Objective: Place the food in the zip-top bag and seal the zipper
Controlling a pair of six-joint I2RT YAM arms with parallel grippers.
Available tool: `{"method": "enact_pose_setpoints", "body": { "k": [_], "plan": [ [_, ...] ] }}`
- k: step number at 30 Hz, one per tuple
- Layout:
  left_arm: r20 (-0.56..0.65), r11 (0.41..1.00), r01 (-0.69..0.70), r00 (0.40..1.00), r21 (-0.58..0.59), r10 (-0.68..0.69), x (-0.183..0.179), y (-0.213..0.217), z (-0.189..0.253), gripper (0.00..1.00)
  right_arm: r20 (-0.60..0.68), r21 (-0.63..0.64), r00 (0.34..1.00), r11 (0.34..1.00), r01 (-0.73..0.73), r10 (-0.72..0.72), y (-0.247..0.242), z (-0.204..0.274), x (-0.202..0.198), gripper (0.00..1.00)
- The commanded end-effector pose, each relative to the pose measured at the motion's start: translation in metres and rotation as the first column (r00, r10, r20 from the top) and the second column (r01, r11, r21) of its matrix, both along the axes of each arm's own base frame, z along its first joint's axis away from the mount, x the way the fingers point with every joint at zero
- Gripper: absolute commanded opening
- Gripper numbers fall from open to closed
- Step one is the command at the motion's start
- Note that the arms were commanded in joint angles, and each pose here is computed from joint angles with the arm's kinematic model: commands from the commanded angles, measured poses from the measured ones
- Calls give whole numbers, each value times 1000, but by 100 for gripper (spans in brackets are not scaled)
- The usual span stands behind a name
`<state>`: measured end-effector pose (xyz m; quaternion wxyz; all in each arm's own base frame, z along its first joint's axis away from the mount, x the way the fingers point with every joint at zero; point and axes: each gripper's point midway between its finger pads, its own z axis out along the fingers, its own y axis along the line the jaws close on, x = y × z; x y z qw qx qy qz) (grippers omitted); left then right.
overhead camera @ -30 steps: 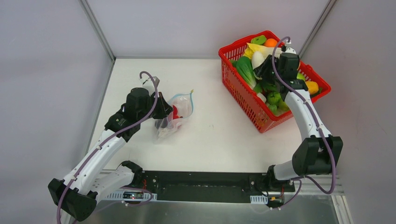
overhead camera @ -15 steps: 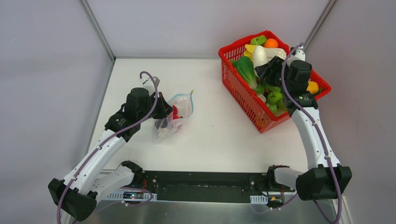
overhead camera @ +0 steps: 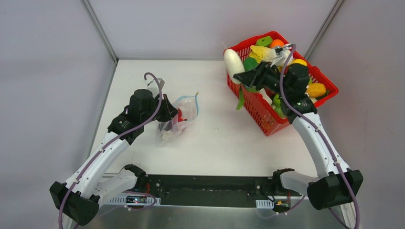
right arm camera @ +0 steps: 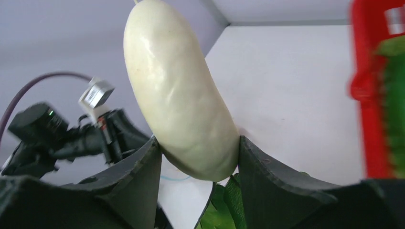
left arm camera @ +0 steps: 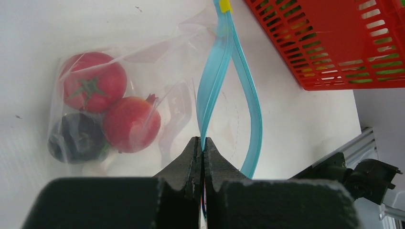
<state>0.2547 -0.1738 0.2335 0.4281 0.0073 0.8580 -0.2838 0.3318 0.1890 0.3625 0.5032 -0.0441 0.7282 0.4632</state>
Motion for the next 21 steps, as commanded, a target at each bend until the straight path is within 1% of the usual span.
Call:
{"method": "enact_pose_setpoints", "body": {
  "k": [1,5,9,16,21],
  "plan": [
    [61,995,75,996,-66,-71,0,-15,19,0,149,18,953,963,-269,264,57,28,-46,38],
    [86,978,168,984,-122,-159,-8,-30,31,0,156,1,913,925,-381,376,99,17,-65,38],
    [121,959,234,969,-161,-216,-15,-39,45,0,173,28,879,890,-455,444,130,8,-77,38],
    [135,947,280,956,-160,-260,-22,-42,48,0,260,115,856,866,-487,447,153,11,-83,37],
    [119,947,279,958,-157,-262,-22,-43,43,0,278,110,844,857,-503,459,161,8,-83,37]
  ]
}}
